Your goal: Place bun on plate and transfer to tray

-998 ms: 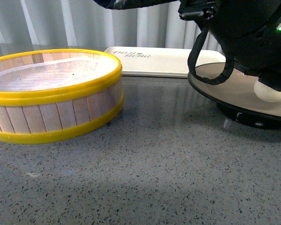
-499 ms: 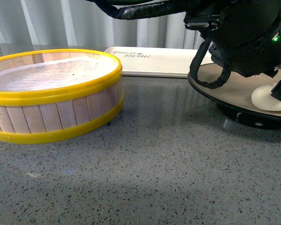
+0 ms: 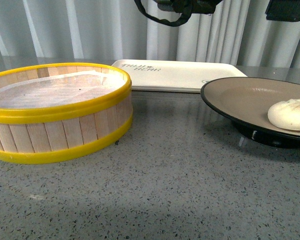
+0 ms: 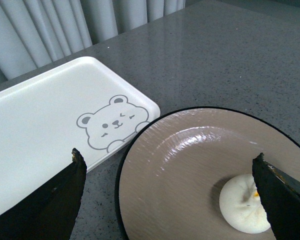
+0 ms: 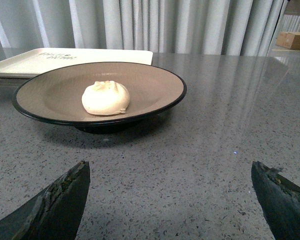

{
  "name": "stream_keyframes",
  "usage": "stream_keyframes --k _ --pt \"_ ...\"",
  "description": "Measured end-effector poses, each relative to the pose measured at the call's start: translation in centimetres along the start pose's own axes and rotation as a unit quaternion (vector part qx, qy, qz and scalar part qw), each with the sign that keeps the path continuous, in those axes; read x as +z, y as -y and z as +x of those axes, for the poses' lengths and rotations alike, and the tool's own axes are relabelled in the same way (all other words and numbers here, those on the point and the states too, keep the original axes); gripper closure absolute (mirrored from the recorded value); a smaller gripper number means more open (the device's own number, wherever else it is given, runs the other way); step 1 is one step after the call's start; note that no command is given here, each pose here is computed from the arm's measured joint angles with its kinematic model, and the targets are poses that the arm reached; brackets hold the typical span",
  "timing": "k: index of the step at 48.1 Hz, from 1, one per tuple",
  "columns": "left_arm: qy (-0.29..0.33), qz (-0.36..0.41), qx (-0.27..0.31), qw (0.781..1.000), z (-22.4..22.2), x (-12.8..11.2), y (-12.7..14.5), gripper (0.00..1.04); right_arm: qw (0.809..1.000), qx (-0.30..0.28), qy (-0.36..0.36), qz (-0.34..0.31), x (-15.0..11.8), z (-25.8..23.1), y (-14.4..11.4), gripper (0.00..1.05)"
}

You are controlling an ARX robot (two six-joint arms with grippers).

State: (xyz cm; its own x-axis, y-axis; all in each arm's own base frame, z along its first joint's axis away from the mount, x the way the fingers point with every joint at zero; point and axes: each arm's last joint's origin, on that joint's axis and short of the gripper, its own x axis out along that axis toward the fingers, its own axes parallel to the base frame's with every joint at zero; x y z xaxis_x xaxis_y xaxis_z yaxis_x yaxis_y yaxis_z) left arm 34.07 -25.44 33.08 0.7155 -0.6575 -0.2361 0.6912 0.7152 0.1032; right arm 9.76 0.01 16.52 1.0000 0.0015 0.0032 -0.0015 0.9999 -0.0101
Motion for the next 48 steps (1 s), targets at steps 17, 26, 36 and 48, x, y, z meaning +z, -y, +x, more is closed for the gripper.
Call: stream_keyframes --k 17,26,36,48 --pt "0.115 -0.086 0.356 0.923 -7.9 -5.8 -2.9 0.50 1.000 -0.002 0.000 0.000 0.0 0.0 0.0 0.08" --pt "0.090 -0.091 0.359 0.924 -15.4 -13.8 -3.9 0.93 1.000 0.000 0.000 0.000 0.0 0.0 0.0 0.08" --pt "0.087 -0.094 0.367 0.921 -20.5 -18.0 -4.0 1.01 1.000 0.000 0.000 0.000 0.0 0.0 0.0 0.08" --pt "0.089 -0.094 0.366 0.922 -23.8 -20.7 -3.4 1.01 1.000 0.000 0.000 0.000 0.0 0.0 0.0 0.08"
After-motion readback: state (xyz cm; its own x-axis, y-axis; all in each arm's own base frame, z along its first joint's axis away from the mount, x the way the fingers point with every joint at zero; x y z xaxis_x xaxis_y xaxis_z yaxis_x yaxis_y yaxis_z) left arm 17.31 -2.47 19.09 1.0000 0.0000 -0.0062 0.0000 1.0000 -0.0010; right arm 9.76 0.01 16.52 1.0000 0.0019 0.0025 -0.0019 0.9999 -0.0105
